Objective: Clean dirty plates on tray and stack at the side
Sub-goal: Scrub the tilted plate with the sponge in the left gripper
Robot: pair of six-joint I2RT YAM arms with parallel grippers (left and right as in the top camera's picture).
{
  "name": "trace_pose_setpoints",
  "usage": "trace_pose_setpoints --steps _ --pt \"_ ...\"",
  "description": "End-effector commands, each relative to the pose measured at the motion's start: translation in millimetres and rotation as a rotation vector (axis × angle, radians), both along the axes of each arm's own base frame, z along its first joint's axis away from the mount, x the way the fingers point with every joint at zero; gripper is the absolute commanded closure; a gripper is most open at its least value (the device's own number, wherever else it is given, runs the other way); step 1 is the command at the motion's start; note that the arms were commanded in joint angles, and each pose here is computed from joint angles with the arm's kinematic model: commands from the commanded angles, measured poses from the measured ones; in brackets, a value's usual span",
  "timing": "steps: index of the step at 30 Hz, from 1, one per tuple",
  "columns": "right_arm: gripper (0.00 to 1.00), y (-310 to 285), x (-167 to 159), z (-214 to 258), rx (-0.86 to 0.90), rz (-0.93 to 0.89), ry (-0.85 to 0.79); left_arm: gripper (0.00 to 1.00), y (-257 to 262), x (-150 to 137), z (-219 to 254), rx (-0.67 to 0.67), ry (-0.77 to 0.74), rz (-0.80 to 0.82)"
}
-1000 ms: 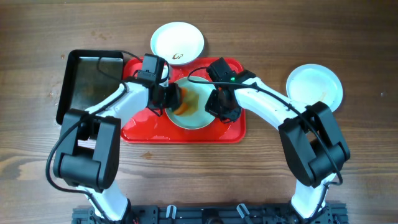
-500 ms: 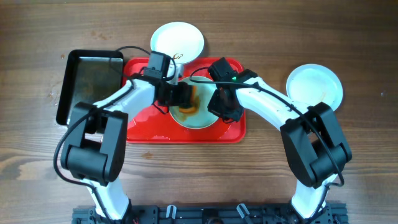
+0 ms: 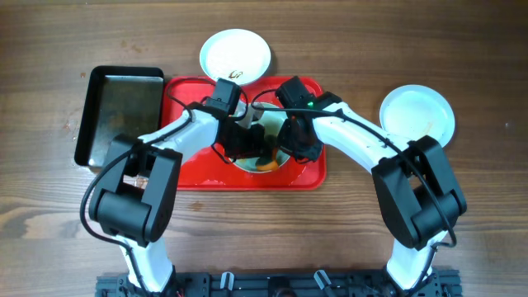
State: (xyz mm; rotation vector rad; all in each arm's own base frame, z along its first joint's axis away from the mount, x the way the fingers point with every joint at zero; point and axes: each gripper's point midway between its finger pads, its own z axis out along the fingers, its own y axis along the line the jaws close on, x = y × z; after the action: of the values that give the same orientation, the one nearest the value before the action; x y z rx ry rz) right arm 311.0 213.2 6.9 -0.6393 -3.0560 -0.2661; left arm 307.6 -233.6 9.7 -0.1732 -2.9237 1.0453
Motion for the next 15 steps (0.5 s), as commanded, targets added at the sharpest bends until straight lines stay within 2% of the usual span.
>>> trace_pose_setpoints --steps 1,5,9,12,15 --pt "0.95 -2 -3 1 -0.015 0.024 -0.008 0.96 20 -15 -26 0.132 0.035 -0.023" --pt "0.95 -2 -4 1 -0.016 0.032 -0.009 0.96 55 0 -44 0.339 -0.033 0.017" --pt "0.95 -4 -5 0 -0.024 0.043 -0.003 0.96 103 33 -52 0.575 -0.163 0.107" --pt "0.95 -5 -7 0 -0.028 0.047 0.002 0.96 125 50 -50 0.663 -0.226 0.160" --pt "0.95 -5 -7 0 -0.030 0.049 0.003 0.96 134 61 -49 0.661 -0.246 0.200"
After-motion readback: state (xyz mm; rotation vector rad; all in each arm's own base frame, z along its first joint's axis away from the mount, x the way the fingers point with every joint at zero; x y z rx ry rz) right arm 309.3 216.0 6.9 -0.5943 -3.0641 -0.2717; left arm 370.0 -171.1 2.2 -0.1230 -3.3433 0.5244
